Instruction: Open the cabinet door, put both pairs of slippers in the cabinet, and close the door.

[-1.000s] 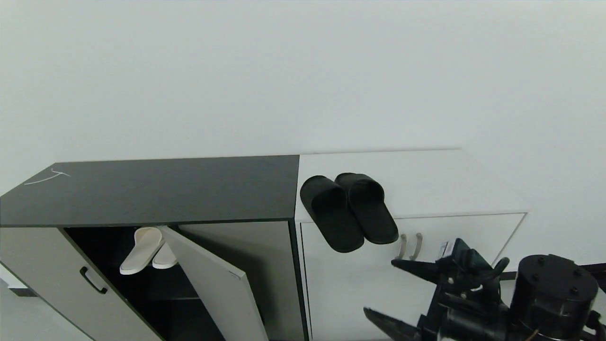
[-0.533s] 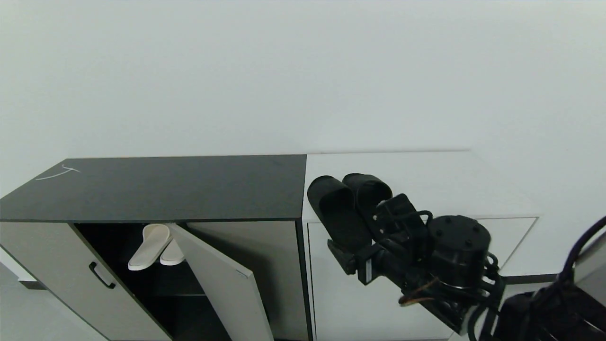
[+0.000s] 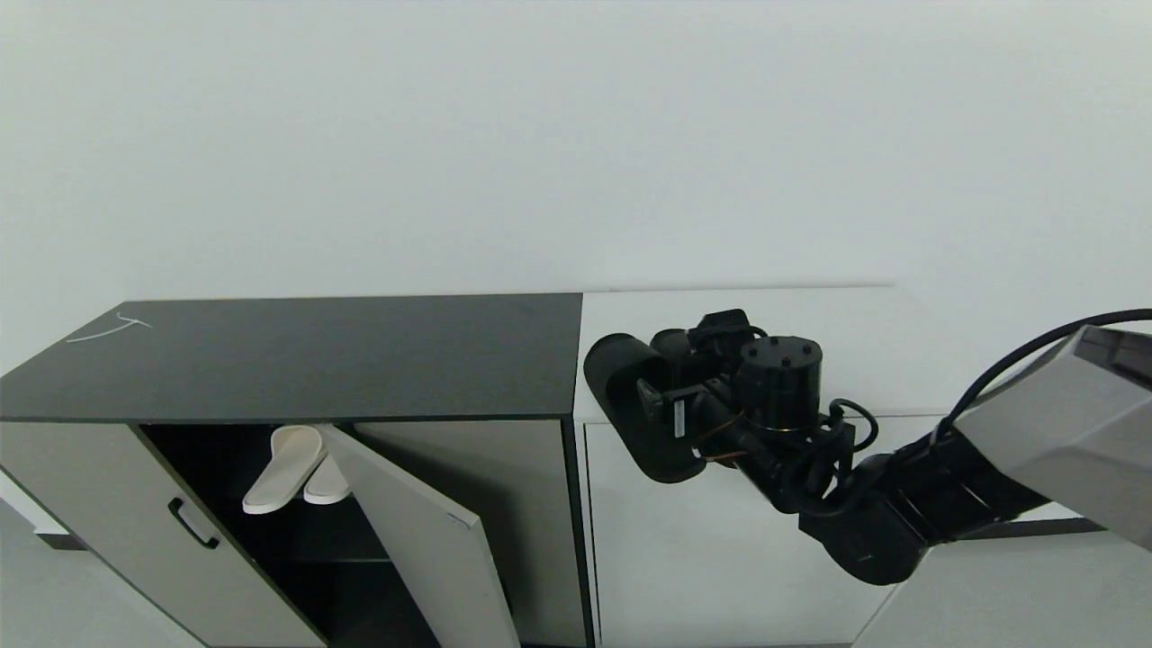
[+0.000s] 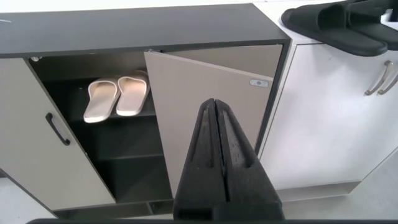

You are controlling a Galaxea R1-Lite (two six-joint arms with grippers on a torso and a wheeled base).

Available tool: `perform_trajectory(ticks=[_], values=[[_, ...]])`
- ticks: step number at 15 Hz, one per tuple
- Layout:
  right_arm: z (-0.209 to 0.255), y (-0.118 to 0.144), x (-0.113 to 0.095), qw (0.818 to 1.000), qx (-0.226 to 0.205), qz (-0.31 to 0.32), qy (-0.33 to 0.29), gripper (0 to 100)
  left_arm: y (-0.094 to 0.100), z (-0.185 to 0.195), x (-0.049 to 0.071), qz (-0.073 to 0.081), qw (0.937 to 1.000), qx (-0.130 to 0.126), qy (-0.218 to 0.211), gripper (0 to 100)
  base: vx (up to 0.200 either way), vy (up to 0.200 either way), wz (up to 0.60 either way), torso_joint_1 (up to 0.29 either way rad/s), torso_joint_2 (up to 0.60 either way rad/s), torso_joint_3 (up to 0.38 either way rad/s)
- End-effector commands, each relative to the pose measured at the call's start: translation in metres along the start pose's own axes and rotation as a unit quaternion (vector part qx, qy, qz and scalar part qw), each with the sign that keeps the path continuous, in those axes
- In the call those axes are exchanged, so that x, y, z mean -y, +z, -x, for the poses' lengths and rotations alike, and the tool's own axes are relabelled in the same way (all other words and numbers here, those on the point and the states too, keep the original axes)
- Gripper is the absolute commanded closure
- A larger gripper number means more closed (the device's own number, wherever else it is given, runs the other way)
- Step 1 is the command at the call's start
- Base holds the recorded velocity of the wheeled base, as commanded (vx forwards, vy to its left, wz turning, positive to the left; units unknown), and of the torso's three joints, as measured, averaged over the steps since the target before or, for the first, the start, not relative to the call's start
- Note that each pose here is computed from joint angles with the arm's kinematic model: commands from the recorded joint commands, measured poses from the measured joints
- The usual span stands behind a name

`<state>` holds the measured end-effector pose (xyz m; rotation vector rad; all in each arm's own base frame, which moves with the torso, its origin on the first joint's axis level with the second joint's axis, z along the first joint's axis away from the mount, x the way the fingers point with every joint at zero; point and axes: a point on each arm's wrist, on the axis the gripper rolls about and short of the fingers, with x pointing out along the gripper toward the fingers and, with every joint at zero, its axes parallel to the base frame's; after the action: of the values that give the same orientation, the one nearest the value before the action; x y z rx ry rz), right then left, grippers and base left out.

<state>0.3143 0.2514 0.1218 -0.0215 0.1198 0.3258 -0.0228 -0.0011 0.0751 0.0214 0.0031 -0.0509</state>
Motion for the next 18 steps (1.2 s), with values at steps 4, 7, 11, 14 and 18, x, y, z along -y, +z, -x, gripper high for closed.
perform_trajectory(ticks=[4, 7, 11, 14, 18], values=[[-0.028, -0.014, 0.005, 1.000, -0.008, 0.000, -0.015, 0, 0.000, 0.000, 0.000, 0.000, 1.0000, -0.001, -0.001, 100, 0.000, 0.000, 0.00, 0.000, 0.00, 0.000], [-0.045, -0.013, 0.007, 1.000, 0.005, -0.005, -0.024, 0, 0.000, 0.000, 0.000, 0.000, 1.0000, 0.000, -0.001, 100, 0.000, 0.000, 0.00, 0.000, 0.00, 0.000], [-0.056, -0.013, 0.004, 1.000, 0.002, -0.003, -0.025, 0, 0.000, 0.000, 0.000, 0.000, 1.0000, 0.000, -0.001, 100, 0.000, 0.000, 0.00, 0.000, 0.00, 0.000], [-0.065, -0.016, 0.002, 1.000, 0.006, -0.005, -0.024, 100, 0.000, 0.000, 0.000, 0.000, 1.0000, 0.000, -0.001, 100, 0.000, 0.000, 0.00, 0.000, 0.00, 0.000], [-0.060, -0.004, 0.003, 0.999, 0.021, -0.012, -0.021, 100, 0.000, 0.000, 0.000, 0.000, 1.0000, 0.000, -0.001, 100, 0.000, 0.000, 0.00, 0.000, 0.00, 0.000]])
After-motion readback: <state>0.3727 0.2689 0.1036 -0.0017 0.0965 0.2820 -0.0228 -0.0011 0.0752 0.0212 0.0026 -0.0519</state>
